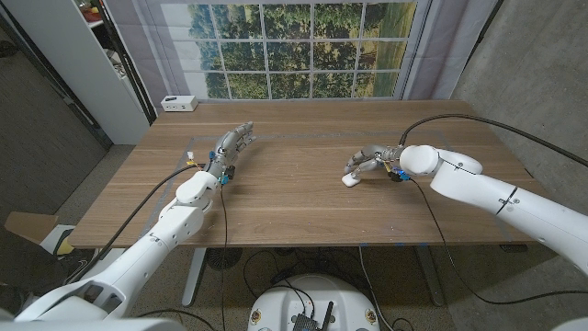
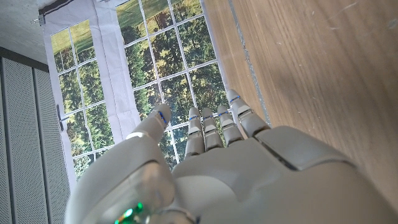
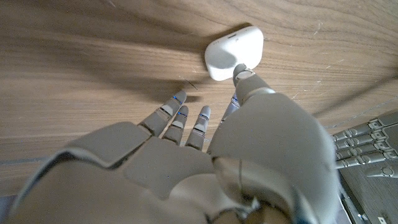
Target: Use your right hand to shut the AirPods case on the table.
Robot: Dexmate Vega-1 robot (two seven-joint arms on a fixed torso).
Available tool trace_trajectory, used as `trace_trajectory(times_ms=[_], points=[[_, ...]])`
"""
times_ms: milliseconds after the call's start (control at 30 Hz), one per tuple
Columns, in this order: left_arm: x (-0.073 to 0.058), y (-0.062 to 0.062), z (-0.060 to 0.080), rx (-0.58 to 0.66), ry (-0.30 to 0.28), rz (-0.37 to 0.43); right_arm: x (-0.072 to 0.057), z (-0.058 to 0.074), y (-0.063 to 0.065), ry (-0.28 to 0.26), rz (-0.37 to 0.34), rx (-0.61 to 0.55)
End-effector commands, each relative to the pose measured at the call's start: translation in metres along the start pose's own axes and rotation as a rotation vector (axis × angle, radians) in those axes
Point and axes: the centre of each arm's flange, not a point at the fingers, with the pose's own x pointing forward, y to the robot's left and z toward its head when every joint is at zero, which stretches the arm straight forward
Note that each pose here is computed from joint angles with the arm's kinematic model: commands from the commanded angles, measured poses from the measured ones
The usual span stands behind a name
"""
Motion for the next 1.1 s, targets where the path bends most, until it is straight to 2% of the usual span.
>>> trace_trajectory(times_ms=[33, 167, 200, 233, 500, 700, 1100], points=[[-0.002, -0.001, 0.004, 0.009, -0.012, 0.005, -0.017, 0.007, -0.019, -0.073, -0.077, 0.034], [-0.002, -0.001, 0.005, 0.01, -0.017, 0.005, -0.023, 0.004, -0.03, -0.128, -0.126, 0.108], [-0.002, -0.001, 0.006, 0.011, -0.018, 0.004, -0.025, 0.001, -0.034, -0.165, -0.154, 0.165], [-0.002, -0.001, 0.006, 0.011, -0.018, 0.004, -0.025, 0.001, -0.034, -0.17, -0.155, 0.167], [-0.002, -0.001, 0.008, 0.015, -0.022, 0.005, -0.028, -0.018, -0.043, -0.294, -0.315, 0.325], [-0.002, -0.001, 0.009, 0.018, -0.025, 0.01, -0.029, -0.026, -0.046, -0.349, -0.379, 0.425], [0.004, -0.003, 0.01, 0.018, -0.035, 0.001, -0.022, -0.047, -0.042, -0.401, -0.442, 0.606]])
